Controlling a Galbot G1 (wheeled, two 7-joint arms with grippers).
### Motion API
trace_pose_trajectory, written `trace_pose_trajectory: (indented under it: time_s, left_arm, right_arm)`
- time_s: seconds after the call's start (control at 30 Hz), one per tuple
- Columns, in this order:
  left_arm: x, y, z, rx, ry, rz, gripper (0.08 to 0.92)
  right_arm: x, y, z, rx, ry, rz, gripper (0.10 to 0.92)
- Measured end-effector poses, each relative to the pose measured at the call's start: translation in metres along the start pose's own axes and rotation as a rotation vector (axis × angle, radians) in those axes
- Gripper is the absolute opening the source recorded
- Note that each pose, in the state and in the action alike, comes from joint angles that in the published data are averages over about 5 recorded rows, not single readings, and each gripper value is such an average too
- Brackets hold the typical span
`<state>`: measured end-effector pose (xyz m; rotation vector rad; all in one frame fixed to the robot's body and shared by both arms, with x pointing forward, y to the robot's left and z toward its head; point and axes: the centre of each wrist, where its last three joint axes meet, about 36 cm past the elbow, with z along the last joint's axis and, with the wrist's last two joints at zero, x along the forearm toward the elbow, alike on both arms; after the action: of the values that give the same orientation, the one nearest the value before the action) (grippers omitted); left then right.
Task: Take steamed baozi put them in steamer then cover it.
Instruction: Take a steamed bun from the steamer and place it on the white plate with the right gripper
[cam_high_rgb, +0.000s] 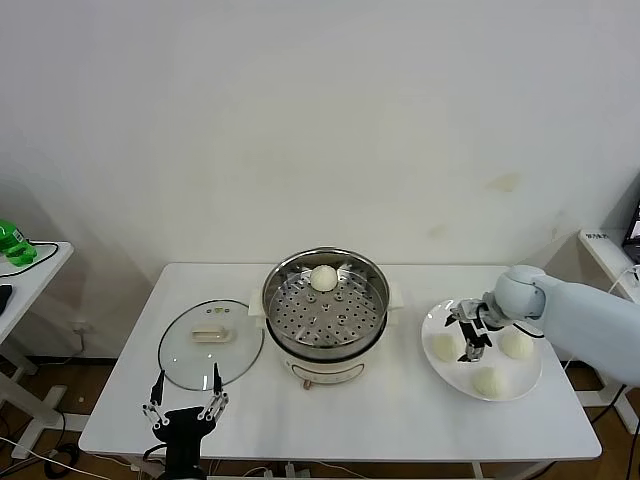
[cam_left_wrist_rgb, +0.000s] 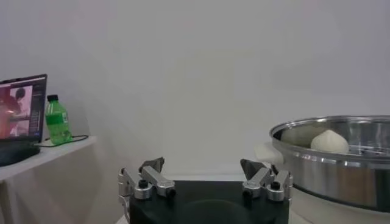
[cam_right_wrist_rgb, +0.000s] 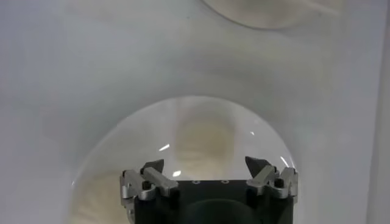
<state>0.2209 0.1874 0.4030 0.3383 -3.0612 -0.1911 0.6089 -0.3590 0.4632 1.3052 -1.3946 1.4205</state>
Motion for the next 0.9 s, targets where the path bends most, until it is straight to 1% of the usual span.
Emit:
trace_pose_trajectory:
  time_s: [0.1, 0.2, 0.5, 0.57, 0.9]
  left_arm:
    - [0.0, 0.0, 0.0, 0.001, 0.001, -0.001, 0.823]
    - [0.0, 0.0, 0.001, 0.002, 0.001, -0.002, 0.823]
    - [0.0, -0.001, 0.0, 0.005, 0.0, -0.001, 0.823]
    - [0.0, -0.001, 0.0, 0.005, -0.001, -0.002, 0.823]
    - [0.004, 0.001, -0.003, 0.003, -0.004, -0.004, 0.823]
  right_arm:
    - [-0.005, -0.002, -0.001, -0.004, 0.006, -0.003, 0.817]
    - [-0.009, -0.003, 0.001, -0.008, 0.014, -0.007, 0.784]
    - [-0.019, -0.003, 0.0, -0.018, 0.018, -0.013, 0.613]
    - [-0.019, -0.003, 0.0, -0.019, 0.018, -0.013, 0.587]
    - [-0.009, -0.006, 0.003, -0.031, 0.015, -0.001, 0.569]
